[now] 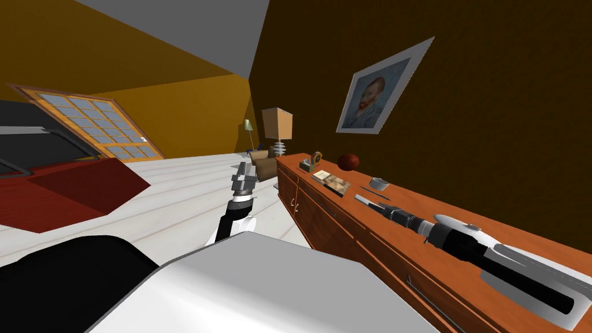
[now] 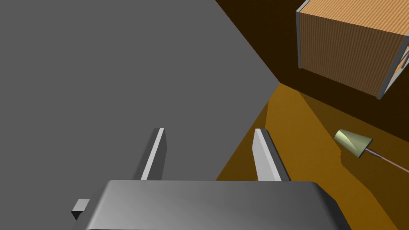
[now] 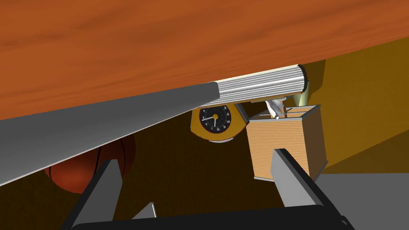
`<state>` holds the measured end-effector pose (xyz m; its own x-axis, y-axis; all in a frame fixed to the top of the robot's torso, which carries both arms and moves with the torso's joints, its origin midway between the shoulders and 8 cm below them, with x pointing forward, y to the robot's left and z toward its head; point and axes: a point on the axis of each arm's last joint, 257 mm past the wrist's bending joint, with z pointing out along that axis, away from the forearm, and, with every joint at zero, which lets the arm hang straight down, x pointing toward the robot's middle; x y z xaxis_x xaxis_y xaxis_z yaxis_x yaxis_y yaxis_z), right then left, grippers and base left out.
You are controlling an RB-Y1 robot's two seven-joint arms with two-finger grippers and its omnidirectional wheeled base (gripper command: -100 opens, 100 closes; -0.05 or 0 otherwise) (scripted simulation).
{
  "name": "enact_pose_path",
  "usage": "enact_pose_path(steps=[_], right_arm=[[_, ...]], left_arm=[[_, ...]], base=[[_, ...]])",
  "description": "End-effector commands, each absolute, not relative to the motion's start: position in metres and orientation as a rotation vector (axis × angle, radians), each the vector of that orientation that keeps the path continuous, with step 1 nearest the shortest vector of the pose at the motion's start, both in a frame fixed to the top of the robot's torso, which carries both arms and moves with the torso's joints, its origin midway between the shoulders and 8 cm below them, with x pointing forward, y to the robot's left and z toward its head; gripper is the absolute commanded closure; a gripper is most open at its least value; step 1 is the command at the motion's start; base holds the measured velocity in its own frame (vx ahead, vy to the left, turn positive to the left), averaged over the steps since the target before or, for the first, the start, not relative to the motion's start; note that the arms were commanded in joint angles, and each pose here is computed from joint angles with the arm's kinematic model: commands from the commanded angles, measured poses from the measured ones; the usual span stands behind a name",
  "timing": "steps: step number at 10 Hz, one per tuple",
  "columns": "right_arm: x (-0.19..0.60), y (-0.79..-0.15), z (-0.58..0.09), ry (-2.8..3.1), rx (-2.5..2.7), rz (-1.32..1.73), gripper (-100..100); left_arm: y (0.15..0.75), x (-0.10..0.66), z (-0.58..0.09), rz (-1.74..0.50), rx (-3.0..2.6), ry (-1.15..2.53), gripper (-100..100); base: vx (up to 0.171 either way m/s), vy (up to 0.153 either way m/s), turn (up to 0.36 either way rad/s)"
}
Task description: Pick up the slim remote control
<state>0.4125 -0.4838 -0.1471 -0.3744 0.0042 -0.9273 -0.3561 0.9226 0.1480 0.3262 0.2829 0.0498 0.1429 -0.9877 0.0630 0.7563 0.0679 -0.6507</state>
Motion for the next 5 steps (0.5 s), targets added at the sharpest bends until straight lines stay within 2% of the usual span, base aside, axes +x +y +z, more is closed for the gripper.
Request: enact_pose_path(steps=[1, 2, 5], right_arm=[[0.412, -0.49, -0.146, 1.959, -0.305, 0.36, -100], [0.413, -0.49, -0.143, 1.964, -0.32, 0.351, -100], [0.399, -0.51, -0.156, 2.075, -0.41, 0.294, -100]], left_arm=[[0.283, 0.326, 0.05, -1.384, -0.628, 0.457, 0], [0.283, 0.326, 0.05, -1.384, -0.628, 0.457, 0], [0.283, 0.326, 0.05, -1.384, -0.628, 0.457, 0]], base=[[0.024, 0.013, 0.073], [0.01, 0.01, -0.041], [0.026, 0.025, 0.141]])
